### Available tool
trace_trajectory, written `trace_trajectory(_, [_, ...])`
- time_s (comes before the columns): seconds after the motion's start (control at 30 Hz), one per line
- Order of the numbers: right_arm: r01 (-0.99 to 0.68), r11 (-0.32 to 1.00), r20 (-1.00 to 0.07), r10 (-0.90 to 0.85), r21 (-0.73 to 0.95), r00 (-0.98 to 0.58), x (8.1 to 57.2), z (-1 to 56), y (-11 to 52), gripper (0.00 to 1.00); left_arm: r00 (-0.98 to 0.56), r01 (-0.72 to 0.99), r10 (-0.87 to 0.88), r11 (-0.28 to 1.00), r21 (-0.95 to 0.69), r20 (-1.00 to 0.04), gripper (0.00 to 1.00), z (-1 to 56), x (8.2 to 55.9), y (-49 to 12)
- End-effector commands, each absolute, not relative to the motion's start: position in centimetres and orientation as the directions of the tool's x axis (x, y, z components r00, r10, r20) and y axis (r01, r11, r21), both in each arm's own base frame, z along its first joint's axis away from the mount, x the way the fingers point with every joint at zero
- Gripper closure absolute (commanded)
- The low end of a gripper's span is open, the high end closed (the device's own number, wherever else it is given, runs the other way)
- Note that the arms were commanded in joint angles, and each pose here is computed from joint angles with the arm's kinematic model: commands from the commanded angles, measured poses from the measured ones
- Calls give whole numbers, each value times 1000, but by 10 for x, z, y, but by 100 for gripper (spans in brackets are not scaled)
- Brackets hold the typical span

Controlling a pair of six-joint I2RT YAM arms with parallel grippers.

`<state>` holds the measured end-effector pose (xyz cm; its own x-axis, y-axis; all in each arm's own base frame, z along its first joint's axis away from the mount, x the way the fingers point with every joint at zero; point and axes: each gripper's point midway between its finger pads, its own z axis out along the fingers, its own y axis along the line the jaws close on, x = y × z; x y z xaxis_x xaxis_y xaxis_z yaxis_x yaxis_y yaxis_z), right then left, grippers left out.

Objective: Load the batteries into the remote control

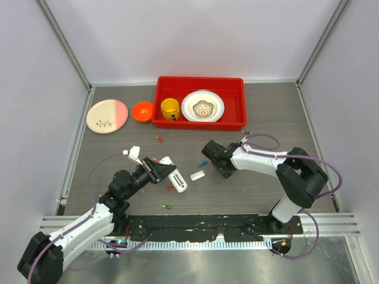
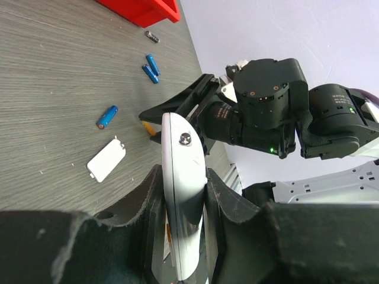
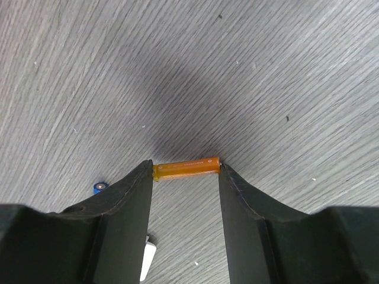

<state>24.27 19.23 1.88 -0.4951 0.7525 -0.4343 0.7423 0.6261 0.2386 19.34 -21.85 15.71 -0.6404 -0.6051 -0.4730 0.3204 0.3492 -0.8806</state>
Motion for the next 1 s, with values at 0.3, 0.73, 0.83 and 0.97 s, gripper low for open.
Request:
trace_trajectory(0.3, [592,784,-488,598,188,-636,258,36,206,27,-630,341,-607,345,-875,-485,100,160,193,-218])
trace_trajectory(0.73, [-22,980,-783,146,200,-604,265,133,191,28,-636,493,-552,247,-834,-539,100,182,170,-227])
trace_trajectory(0.83, [-82,981,-799,92,174,-595,258,132,185,31,-622,598,-529,154,-787,-577,99,200,151,-230])
trace_trajectory(0.97, [-117,978,-808,72,171,-585,250,127,179,32,-581,679,-544,86,-729,-605,100,215,134,-236])
